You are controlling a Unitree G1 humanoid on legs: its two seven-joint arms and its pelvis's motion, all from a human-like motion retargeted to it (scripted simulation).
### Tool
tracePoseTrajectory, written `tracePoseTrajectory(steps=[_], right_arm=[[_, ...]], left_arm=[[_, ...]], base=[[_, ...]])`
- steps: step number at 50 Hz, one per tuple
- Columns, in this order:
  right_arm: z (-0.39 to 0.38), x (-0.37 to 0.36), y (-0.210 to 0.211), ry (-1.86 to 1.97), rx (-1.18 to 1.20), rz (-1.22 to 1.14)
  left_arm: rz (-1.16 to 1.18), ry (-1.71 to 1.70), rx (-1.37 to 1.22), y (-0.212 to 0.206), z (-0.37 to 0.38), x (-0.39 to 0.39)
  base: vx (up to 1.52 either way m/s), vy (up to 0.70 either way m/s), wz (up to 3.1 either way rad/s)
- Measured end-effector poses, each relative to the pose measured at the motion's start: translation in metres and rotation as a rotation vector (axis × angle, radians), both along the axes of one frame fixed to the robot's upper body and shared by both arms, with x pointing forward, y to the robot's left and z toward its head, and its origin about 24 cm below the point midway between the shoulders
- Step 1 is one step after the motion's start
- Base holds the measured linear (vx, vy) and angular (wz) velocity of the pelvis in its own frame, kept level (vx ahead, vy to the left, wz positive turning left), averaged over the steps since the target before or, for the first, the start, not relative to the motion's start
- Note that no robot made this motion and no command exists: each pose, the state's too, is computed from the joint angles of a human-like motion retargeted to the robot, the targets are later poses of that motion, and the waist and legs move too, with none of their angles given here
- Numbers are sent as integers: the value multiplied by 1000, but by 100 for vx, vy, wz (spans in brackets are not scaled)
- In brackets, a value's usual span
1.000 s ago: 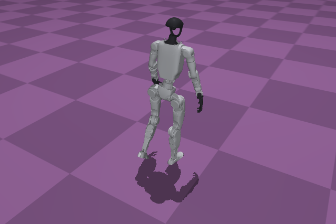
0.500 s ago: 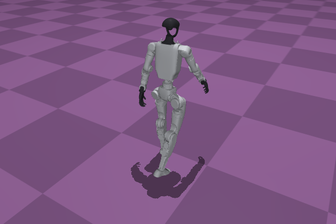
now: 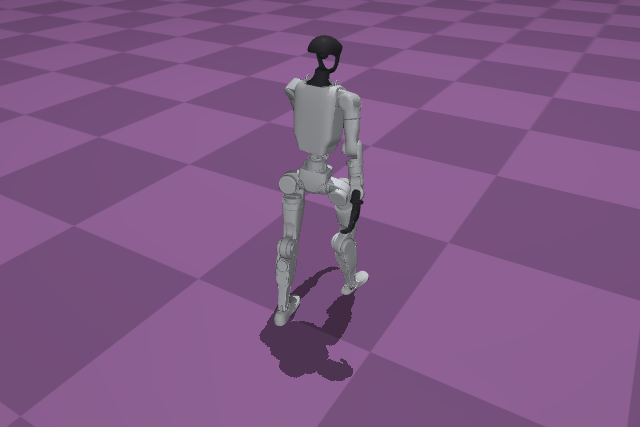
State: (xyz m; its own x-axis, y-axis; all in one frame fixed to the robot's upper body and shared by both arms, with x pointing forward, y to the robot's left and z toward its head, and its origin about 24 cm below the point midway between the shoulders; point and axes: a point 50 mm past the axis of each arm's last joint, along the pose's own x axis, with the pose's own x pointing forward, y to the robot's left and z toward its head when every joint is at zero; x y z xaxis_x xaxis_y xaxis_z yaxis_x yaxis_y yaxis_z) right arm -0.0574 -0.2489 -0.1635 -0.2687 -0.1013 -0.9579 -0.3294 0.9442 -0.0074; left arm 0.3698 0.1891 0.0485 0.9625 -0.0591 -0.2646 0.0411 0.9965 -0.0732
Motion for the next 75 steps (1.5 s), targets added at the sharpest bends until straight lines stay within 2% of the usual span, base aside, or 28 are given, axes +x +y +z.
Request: tracePoseTrajectory(steps=[5, 12, 17, 23, 28, 32, 38, 46, 52, 58, 63, 67, 71, 75], right_arm=[[-4, 26, 3, -59, -8, 31], [-3, 122, 8, -331, -68, 122], [24, 224, 12, -638, -121, 200], [88, 333, 29, -951, -137, 315], [146, 393, 46, -1185, -154, 374], [169, 408, 51, -1315, -184, 385], [125, 372, 43, -1163, -187, 422], [19, 214, 25, -652, -2, 357], [-5, 93, 5, -289, 52, 243], [1, 20, -10, -95, 68, 102], [5, 9, -20, -38, -11, 47], [1, 32, -16, -73, -41, 52], [-2, 72, -10, -182, -60, 82], [0, 125, -1, -331, -73, 123]], left_arm=[[-77, -5, -66, -13, -12, -14], [-66, 406, -62, 2, -124, -110], [107, 868, 50, 33, -198, -235], [333, 1317, 120, 60, -218, -377], [534, 1435, 48, 67, -209, -441], [589, 1438, 6, 65, -206, -458], [513, 1379, -8, 55, -214, -429], [192, 1029, 107, 43, -213, -284], [101, 634, 122, 29, -155, -136], [-11, 248, 92, 9, -64, -36], [-2, 52, -18, -2, -7, 2], [48, 22, -71, -3, 2, 7], [66, 149, -102, 0, -40, -19], [78, 406, -86, 8, -111, -82]], base=[[58, -16, -19], [63, -20, -36], [54, -14, -29], [50, -6, -91], [51, 5, -97], [61, 14, -75], [63, 19, 10], [62, 21, 42], [51, 14, 79], [48, 1, 90], [52, -9, 58], [57, -14, -7], [59, -17, -54], [62, -20, -63]])
